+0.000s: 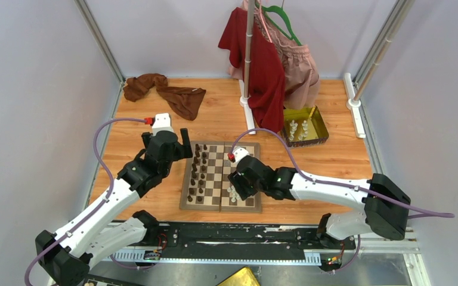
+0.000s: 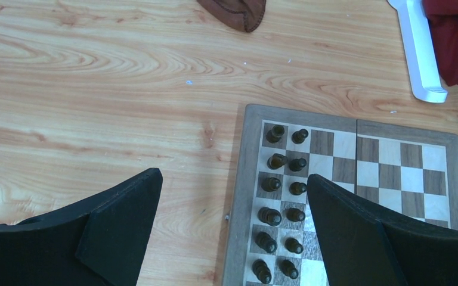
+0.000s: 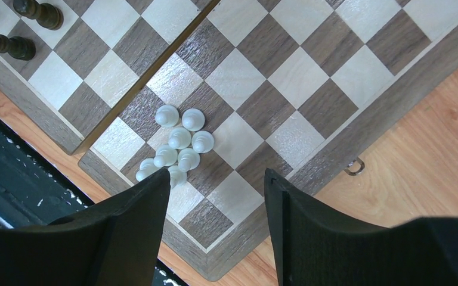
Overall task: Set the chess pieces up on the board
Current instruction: Pick up the chess piece from the chessboard.
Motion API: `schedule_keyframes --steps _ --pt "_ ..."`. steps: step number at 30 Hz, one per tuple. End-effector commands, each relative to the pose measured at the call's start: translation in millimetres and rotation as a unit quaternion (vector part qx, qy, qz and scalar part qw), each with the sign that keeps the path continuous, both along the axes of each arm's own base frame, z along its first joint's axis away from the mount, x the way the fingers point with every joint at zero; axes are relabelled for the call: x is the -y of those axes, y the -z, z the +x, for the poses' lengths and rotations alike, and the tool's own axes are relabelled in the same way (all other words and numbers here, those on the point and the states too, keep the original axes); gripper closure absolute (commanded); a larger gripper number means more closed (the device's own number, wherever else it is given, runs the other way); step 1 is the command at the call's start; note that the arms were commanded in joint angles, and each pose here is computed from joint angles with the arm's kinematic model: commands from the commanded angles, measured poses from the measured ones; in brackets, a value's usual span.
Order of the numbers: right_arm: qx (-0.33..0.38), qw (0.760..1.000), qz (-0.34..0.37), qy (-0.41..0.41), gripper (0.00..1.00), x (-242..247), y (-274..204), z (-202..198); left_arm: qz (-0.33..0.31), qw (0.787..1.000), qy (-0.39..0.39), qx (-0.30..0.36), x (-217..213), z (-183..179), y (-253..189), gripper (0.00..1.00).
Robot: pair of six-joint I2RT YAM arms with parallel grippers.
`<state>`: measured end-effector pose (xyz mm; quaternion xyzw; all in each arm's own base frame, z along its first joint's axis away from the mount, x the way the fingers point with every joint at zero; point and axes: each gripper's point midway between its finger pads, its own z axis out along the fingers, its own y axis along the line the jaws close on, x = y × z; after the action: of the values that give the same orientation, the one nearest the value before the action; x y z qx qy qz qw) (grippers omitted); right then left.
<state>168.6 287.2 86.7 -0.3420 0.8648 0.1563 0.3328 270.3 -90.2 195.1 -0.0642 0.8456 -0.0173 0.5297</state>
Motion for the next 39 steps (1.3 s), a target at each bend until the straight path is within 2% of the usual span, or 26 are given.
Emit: schedule_keyframes --steps 1,6,16,27,35,39 --pt "0.002 1.000 0.018 -0.015 0.37 -16.2 -6.7 -1.1 -0.012 1.000 -0.005 0.015 0.4 -0.1 -4.6 0.00" --pt "-0.003 1.000 0.015 -0.018 0.38 -19.3 -2.8 -1.5 -0.013 1.000 -0.002 0.011 2.8 0.6 -1.4 0.00" --pt "-0.003 1.000 0.003 -0.024 0.47 -24.1 4.6 1.3 -0.013 1.000 -0.003 0.010 3.4 1.9 3.7 0.00" --pt "0.000 1.000 -0.007 -0.021 0.62 -26.3 6.6 10.0 -0.008 1.000 -0.001 0.003 7.1 6.4 10.9 0.00" --pt "-0.010 1.000 -0.010 -0.018 0.64 -23.6 11.9 11.7 -0.005 1.000 0.000 0.003 8.8 9.1 10.9 0.00" --pt "-0.015 1.000 -0.013 -0.015 0.68 -21.8 15.3 13.6 -0.005 1.000 -0.001 0.002 9.2 9.6 11.9 0.00"
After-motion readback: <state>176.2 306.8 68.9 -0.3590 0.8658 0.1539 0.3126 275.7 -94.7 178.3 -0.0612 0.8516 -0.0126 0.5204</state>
